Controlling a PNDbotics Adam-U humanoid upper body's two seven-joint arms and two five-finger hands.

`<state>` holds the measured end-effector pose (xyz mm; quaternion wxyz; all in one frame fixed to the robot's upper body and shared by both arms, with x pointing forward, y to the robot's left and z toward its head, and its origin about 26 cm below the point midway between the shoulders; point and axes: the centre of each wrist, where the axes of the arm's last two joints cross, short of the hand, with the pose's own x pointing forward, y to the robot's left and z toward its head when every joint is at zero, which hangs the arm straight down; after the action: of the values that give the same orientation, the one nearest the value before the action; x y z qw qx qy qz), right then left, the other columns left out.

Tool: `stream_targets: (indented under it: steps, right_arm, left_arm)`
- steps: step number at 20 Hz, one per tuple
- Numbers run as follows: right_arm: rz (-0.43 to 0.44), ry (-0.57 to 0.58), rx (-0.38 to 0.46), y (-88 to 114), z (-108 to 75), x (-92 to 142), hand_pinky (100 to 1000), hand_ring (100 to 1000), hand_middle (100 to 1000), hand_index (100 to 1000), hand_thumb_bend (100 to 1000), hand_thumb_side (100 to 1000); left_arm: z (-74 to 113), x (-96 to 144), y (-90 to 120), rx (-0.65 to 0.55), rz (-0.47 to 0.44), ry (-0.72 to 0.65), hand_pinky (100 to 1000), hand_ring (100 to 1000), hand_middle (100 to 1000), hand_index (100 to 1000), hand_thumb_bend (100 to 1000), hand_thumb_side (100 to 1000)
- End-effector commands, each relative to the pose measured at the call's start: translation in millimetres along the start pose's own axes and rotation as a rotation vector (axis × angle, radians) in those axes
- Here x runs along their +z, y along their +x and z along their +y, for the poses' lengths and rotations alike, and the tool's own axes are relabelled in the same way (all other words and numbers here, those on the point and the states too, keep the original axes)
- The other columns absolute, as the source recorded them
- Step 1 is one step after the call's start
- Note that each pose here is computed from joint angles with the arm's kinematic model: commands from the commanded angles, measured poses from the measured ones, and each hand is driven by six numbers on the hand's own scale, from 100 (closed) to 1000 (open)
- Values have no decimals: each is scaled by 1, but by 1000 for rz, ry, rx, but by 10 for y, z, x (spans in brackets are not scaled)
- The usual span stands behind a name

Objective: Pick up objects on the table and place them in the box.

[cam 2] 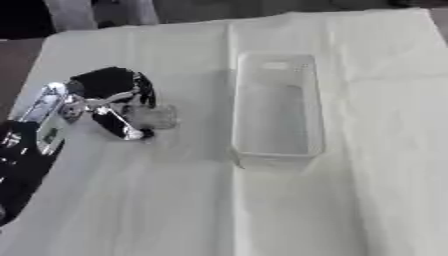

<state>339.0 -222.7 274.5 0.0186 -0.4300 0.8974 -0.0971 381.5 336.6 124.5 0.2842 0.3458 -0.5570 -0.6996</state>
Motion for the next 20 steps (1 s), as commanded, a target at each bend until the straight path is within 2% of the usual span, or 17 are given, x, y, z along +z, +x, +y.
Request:
stream_targets:
  steps: [1,2,11,12,13,14,20]
  right_arm:
    - [-261,354,229,18,-4,-39,811,876,929,909,100,877]
    - [-259,354,230,18,-4,-36,808,874,927,908,100,878]
    - [-243,359,232,12,-4,-1,791,864,921,904,100,877]
    - [-241,359,232,12,-4,2,783,860,920,904,100,877]
    - [-239,358,232,13,-5,8,785,860,920,904,100,877]
    - [-237,357,232,13,-5,11,776,856,918,903,100,876]
    - [-227,352,231,15,-4,31,766,849,916,902,100,875]
  left_arm:
    - [-28,-22,45,-32,-12,-22,119,340,473,607,295,252]
    - [-26,-20,48,-36,-11,-17,131,350,490,617,100,245]
    - [39,6,25,-58,-8,40,133,354,491,616,100,255]
    - [53,11,17,-56,-6,53,100,302,422,557,100,248]
    - [77,20,4,-51,-3,77,100,321,446,577,100,251]
    - [91,27,-6,-47,-1,94,100,222,339,495,100,244]
    - [187,80,-59,-28,5,198,100,193,310,472,100,244]
